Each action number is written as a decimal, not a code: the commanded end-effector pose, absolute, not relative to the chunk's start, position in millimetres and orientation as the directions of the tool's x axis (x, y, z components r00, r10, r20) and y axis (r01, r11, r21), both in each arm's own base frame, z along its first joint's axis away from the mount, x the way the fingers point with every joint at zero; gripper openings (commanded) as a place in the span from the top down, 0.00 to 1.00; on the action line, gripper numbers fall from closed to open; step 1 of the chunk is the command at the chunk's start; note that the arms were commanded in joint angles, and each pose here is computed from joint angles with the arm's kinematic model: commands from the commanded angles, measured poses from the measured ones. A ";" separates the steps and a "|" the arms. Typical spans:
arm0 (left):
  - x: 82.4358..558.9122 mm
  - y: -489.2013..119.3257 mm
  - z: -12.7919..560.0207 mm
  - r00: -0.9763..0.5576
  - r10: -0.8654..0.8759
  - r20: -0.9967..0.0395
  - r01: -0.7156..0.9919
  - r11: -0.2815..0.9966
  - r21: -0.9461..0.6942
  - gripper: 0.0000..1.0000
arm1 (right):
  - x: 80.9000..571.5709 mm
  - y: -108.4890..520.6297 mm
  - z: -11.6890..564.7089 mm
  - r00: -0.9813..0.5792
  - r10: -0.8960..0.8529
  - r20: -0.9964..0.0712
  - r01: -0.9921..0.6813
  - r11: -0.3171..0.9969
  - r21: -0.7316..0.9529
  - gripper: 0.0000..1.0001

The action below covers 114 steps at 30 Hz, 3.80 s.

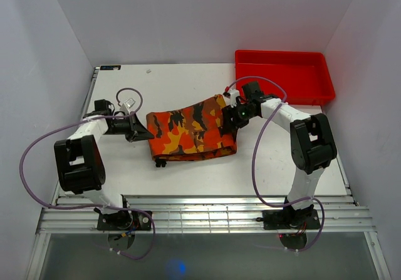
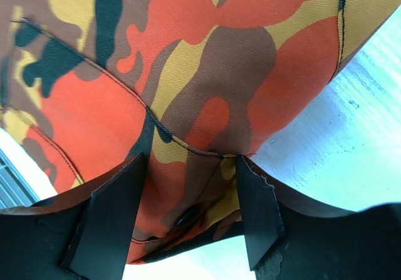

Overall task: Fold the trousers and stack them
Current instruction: Fold the trousers, then neatly place the folded trousers to the corner

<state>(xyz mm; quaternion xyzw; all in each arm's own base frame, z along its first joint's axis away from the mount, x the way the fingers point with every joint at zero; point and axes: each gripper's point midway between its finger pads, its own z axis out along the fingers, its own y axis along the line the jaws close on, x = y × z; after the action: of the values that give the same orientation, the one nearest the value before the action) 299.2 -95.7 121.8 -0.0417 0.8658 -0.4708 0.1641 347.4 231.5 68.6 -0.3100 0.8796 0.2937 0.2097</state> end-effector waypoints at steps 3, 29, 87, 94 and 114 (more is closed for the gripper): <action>290.9 -92.4 82.5 -0.964 -0.200 -0.174 0.036 0.552 -0.833 0.84 | 345.2 229.3 56.9 -0.742 -0.419 -0.524 -0.650 0.641 0.408 0.35; 333.2 -98.6 192.4 -0.838 -0.137 -0.528 0.419 0.460 -0.783 0.20 | 311.9 263.6 96.3 -0.747 -0.365 -0.556 -0.665 0.371 0.649 0.49; 350.1 -115.4 157.3 -0.764 -0.038 -0.644 0.365 0.797 -0.481 0.17 | 309.1 248.0 170.9 -0.742 -0.324 -0.587 -0.670 0.342 0.659 0.36; 288.7 -170.5 170.5 -0.873 -0.050 -0.484 0.402 0.486 -0.776 0.22 | 228.9 239.8 117.2 -0.850 -0.360 -0.385 -0.493 0.281 0.823 0.41; 346.1 -15.2 43.2 -0.869 -0.367 -0.330 -0.130 0.815 -0.564 0.27 | 288.0 273.5 10.6 -0.851 -0.440 -0.286 -0.501 0.520 0.692 0.45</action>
<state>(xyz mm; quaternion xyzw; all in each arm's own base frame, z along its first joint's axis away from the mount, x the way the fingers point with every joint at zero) 321.6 -63.6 43.5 -0.1401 0.9044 -0.3735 0.1513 246.5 264.9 44.5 -0.2195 0.8466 0.4836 -0.0360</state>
